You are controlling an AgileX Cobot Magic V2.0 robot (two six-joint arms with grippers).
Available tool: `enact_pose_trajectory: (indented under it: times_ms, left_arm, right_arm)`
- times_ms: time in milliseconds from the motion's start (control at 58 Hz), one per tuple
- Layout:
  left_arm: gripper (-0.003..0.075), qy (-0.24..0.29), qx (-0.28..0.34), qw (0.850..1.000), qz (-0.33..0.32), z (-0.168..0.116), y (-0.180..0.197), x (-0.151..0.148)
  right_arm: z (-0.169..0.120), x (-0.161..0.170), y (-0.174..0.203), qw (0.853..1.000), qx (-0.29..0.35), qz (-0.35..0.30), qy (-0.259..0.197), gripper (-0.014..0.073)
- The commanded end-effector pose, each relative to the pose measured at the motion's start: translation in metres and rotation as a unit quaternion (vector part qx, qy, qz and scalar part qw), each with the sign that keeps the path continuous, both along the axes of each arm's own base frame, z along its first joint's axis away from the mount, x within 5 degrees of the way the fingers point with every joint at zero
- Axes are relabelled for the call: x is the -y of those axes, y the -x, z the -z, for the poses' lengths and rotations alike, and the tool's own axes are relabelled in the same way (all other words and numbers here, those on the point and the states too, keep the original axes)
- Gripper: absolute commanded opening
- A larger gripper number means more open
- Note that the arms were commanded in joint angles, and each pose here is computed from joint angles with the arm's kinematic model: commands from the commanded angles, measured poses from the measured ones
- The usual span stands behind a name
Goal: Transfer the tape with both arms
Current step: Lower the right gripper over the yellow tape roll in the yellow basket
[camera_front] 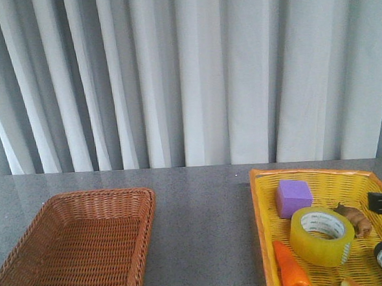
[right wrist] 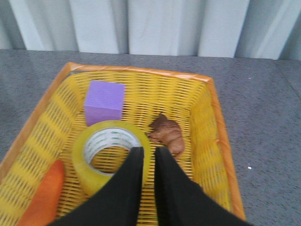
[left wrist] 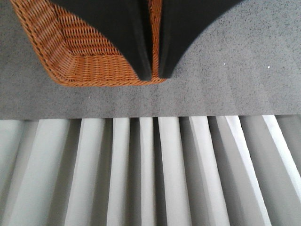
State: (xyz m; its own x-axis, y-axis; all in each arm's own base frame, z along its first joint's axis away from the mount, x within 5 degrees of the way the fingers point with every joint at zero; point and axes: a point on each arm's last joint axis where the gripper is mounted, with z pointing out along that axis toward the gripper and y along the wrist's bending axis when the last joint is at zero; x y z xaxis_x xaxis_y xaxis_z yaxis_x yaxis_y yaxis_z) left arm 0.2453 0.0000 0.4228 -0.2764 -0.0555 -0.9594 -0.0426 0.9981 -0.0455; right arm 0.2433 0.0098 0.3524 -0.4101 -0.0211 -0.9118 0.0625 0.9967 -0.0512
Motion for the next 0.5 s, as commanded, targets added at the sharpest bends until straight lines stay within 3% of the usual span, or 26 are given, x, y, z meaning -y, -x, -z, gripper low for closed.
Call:
enact_pose_trajectory:
  times_ms: [0, 103, 241, 362, 483]
  left_arm:
    - [0.0115, 0.001, 0.037, 0.999, 0.007, -0.012, -0.005, 0.002]
    - [0.0248, 0.011, 0.009, 1.000, 0.006, -0.001, -0.016, 0.003]
    - [0.0486, 0.040, -0.029, 0.999, 0.007, 0.014, -0.029, 0.005]
    - [0.0612, 0.060, -0.044, 0.997, 0.008, 0.022, -0.037, 0.007]
    - [0.0622, 0.076, -0.056, 0.995, 0.008, 0.029, -0.043, 0.008]
  right_arm:
    - [-0.017, -0.011, -0.002, 0.998, 0.045, -0.035, 0.011, 0.0225]
    - [-0.012, -0.012, -0.004, 0.999, 0.027, -0.035, 0.014, 0.0395]
    - [-0.005, -0.010, -0.006, 1.000, -0.002, -0.020, 0.015, 0.0575]
    - [-0.006, -0.009, -0.008, 1.000, -0.005, -0.008, -0.002, 0.0613]
    - [-0.013, -0.009, -0.020, 1.000, -0.017, 0.010, -0.006, 0.0593]
